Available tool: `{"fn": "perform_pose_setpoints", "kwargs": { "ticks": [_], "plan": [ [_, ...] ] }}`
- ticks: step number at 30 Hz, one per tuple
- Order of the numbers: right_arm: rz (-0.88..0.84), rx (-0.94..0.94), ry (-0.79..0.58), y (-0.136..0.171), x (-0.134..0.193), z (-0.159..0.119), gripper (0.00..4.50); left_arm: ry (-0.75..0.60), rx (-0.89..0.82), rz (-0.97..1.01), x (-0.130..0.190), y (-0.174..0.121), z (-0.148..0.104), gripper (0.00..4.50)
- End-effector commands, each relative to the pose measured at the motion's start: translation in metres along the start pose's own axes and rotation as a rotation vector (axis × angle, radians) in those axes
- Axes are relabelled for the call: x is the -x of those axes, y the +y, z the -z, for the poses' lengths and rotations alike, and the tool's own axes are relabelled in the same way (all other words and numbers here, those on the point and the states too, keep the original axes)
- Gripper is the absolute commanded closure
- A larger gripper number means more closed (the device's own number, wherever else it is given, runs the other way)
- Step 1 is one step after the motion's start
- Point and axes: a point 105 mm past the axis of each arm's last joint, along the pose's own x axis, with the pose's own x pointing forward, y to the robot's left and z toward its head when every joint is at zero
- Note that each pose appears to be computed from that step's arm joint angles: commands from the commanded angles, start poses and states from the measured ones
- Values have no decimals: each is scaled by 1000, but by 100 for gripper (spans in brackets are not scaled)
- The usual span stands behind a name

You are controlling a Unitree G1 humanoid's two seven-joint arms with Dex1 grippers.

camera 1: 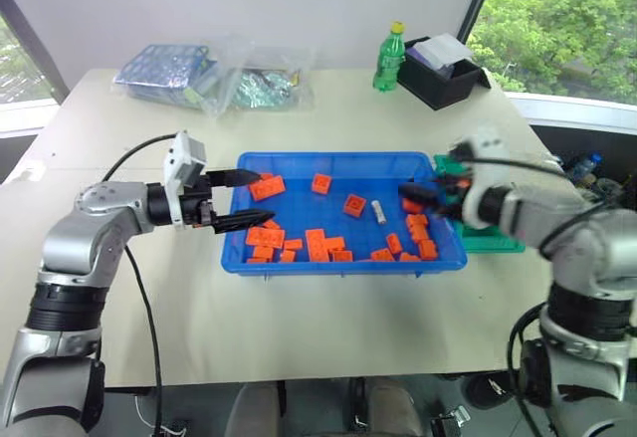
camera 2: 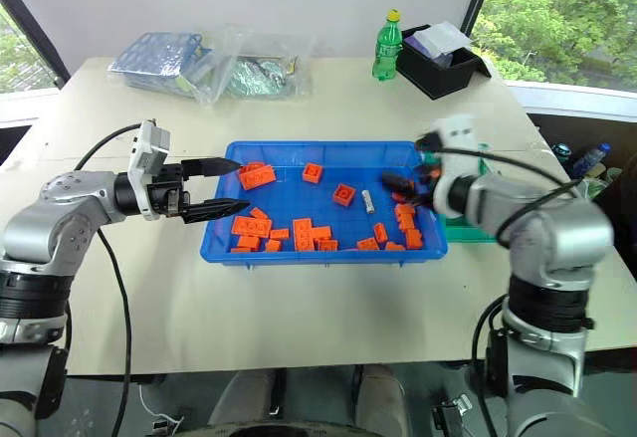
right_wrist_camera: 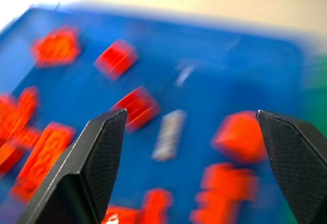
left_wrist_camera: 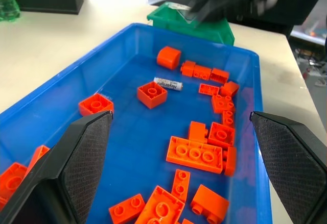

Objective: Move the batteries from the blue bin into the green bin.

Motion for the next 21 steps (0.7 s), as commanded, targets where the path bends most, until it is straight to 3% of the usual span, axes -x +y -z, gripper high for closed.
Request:
{"fn": "perform_pose_setpoints", "kwargs": {
  "ticks": [1, 21],
  "plan": [
    [68, 11, 26, -3, -13, 8, 34, -33, -47, -9, 0, -1, -10, 0],
    [32, 39, 102, 5, -71, 39, 34, -34, -71, -3, 0, -3, -16, 0]
  ]
}}
